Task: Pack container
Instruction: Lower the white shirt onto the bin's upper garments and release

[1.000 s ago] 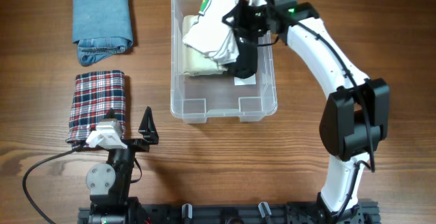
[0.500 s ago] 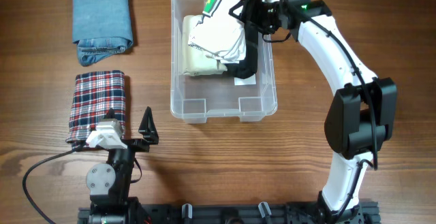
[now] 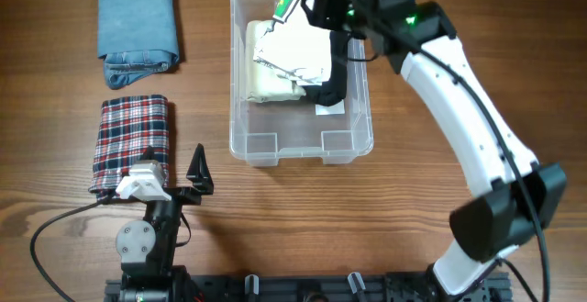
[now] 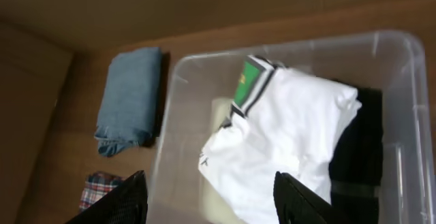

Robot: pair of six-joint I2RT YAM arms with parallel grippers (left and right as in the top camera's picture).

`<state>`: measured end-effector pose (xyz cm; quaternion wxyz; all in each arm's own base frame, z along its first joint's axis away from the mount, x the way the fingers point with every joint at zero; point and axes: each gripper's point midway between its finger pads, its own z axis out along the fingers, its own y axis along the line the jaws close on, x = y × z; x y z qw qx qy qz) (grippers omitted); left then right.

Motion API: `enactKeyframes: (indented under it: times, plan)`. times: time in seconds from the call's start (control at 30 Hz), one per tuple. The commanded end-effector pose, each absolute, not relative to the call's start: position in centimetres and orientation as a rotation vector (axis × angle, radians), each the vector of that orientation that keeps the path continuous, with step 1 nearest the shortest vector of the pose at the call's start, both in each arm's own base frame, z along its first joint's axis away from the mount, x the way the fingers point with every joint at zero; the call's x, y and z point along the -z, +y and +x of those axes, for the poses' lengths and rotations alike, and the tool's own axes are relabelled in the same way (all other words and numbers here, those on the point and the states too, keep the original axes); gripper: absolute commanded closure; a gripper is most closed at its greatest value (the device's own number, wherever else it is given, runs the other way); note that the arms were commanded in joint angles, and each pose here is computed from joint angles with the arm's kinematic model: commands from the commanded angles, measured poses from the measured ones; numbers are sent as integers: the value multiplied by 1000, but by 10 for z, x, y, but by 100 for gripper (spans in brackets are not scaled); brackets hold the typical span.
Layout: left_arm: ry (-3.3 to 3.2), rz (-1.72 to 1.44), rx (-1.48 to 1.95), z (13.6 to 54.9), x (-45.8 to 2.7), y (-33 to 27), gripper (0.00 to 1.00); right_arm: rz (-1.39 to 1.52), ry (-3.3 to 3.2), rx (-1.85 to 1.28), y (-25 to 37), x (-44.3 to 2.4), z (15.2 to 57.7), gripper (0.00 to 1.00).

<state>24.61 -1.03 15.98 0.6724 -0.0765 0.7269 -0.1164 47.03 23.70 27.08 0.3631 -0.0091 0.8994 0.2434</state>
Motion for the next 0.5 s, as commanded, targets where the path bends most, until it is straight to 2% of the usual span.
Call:
enactKeyframes:
  times: [0.0,0.17,0.23,0.47]
  plan:
    - [1639,-156,258,246,-158,-11,0,-23,2308,-328,231,-254,474,44]
    - [1639,-156,258,246,-158,-11,0,30,2364,-160,233,-206,483,54]
    - [1639,-156,258,246,-158,-11,0,97,2399,-112,226,-180,491,65]
    - [1639,-156,258,246,-158,-11,0,110,2552,-17,222,-103,489,71]
